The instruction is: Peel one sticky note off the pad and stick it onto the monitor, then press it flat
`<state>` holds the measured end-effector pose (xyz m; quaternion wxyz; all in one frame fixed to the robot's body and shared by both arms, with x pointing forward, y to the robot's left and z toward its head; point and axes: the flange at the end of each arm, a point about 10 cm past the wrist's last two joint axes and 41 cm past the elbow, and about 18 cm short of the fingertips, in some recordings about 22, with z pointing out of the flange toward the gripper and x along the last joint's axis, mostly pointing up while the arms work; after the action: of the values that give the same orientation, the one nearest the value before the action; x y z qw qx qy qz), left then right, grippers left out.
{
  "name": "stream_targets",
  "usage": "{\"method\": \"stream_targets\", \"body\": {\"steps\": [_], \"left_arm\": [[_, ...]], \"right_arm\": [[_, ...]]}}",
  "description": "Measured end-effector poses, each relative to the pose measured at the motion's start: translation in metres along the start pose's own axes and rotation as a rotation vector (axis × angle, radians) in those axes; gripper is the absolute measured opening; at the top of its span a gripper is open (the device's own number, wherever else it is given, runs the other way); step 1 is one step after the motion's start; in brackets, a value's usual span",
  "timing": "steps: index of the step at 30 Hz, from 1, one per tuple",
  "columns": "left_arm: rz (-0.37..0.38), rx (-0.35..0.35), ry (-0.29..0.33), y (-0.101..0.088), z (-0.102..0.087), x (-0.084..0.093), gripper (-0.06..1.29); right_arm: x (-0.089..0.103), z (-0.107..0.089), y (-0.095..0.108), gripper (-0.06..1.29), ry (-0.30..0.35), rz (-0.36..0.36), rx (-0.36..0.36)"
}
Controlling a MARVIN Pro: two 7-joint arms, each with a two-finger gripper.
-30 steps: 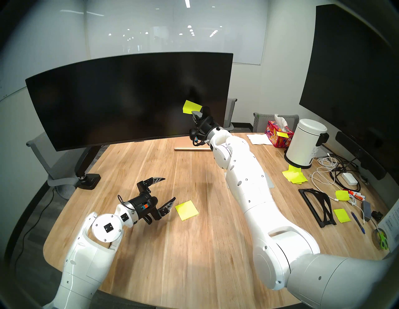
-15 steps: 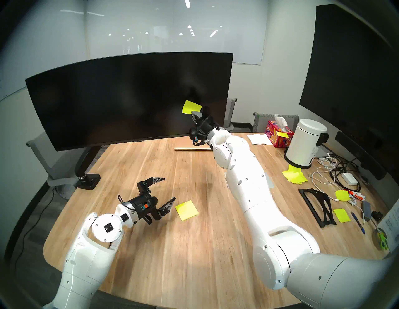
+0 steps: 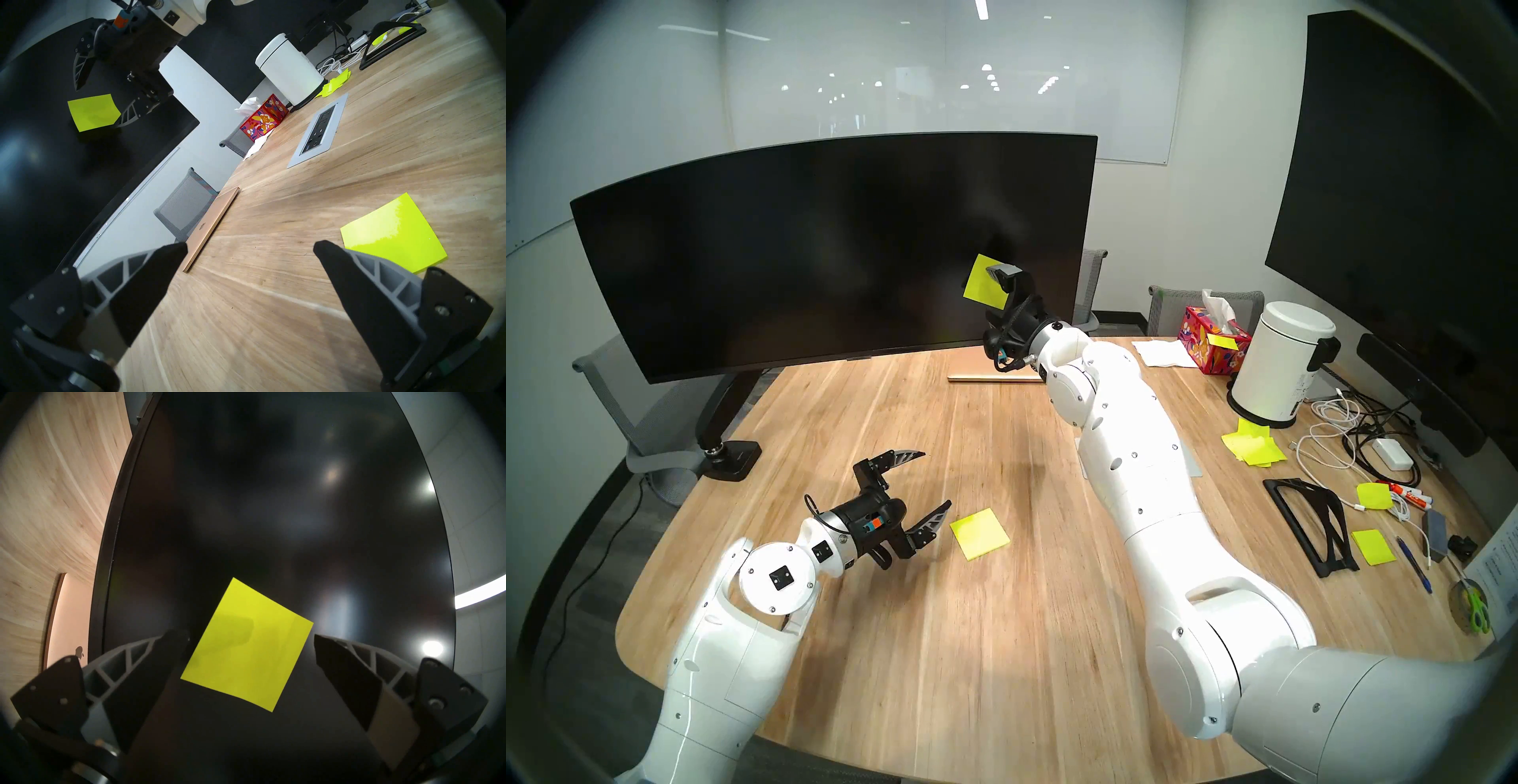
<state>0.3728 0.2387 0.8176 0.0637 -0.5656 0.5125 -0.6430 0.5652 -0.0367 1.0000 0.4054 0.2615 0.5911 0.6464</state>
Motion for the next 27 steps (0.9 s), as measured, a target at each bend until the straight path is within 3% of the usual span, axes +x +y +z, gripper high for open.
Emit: {"method": "stream_targets", "body": {"steps": [14,27], "left_arm": [[0.000,0.000,0.000,0.000,0.000,0.000,1.27],[0.000,0.000,0.000,0.000,0.000,0.000,1.27]], "right_arm": [[0.006,-0.033,-0.002,1.22,0.020,0.045,0.027],[0.007,-0.075,-0.015,1.22,0.089,0.104,0.119]]}}
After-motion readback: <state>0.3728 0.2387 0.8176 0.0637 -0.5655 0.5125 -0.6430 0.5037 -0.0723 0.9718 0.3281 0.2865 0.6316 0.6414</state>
